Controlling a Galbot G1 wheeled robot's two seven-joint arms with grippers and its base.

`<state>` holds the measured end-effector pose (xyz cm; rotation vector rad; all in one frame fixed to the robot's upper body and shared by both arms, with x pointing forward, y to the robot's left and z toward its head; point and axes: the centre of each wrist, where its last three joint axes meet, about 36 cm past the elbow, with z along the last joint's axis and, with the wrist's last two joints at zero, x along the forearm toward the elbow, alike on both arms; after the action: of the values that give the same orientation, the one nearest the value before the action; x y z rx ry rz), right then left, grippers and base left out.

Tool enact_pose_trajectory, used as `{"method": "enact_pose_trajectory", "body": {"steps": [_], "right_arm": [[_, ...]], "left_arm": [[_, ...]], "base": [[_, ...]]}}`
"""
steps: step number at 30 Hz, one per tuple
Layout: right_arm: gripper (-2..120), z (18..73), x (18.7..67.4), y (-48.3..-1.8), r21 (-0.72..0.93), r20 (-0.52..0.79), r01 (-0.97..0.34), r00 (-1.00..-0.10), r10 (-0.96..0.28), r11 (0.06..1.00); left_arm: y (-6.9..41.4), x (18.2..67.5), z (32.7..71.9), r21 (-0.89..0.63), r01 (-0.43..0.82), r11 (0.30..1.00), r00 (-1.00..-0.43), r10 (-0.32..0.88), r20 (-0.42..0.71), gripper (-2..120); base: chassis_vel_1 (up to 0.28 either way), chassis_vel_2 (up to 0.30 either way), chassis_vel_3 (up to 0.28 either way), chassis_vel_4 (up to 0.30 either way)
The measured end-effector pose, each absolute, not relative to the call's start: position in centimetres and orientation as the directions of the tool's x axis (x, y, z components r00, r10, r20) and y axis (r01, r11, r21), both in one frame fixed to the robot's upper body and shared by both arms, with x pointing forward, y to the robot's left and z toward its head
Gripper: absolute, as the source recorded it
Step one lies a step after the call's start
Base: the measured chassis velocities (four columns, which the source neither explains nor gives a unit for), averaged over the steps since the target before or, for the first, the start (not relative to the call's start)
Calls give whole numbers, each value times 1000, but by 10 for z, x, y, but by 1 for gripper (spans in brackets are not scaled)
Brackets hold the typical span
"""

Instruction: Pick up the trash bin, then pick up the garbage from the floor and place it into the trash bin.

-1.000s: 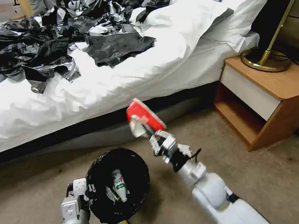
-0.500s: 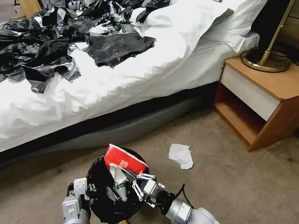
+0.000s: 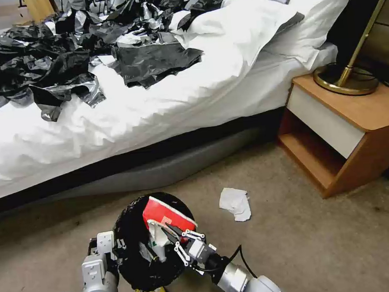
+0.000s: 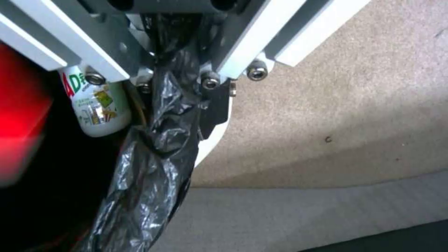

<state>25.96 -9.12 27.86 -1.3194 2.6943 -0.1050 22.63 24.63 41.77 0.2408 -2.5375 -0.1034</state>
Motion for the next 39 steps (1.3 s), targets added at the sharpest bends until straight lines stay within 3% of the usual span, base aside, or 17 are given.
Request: {"method": "enact_pose_trajectory", "body": {"steps": [11,15,19,24,32,39], "right_arm": [[67,276,260,-92,-128,-74,-779,-610,-789,614],[87,277,261,-92,-130,-70,-776,-614,-786,618],[98,282,264,-90,-128,-73,-775,-615,-785,619],[100,289,268,-81,-121,-93,-776,-613,-785,619],[100,332,287,-73,-95,-210,-698,-683,-700,710],[100,363,292,-87,-12,-273,-506,-828,-490,862]], "left_arm": [[245,227,418,123,-149,981,-816,-193,545,0],[244,227,419,118,-148,982,-817,-189,545,0],[244,228,420,119,-145,982,-818,-187,544,0],[244,228,420,120,-145,982,-818,-187,544,0],[243,228,415,121,-144,982,-812,-188,553,0],[247,229,409,127,-153,980,-805,-198,559,0]], "base": [[0,0,0,0],[0,0,0,0],[0,0,0,0],[0,0,0,0],[0,0,0,0],[0,0,0,0]]}}
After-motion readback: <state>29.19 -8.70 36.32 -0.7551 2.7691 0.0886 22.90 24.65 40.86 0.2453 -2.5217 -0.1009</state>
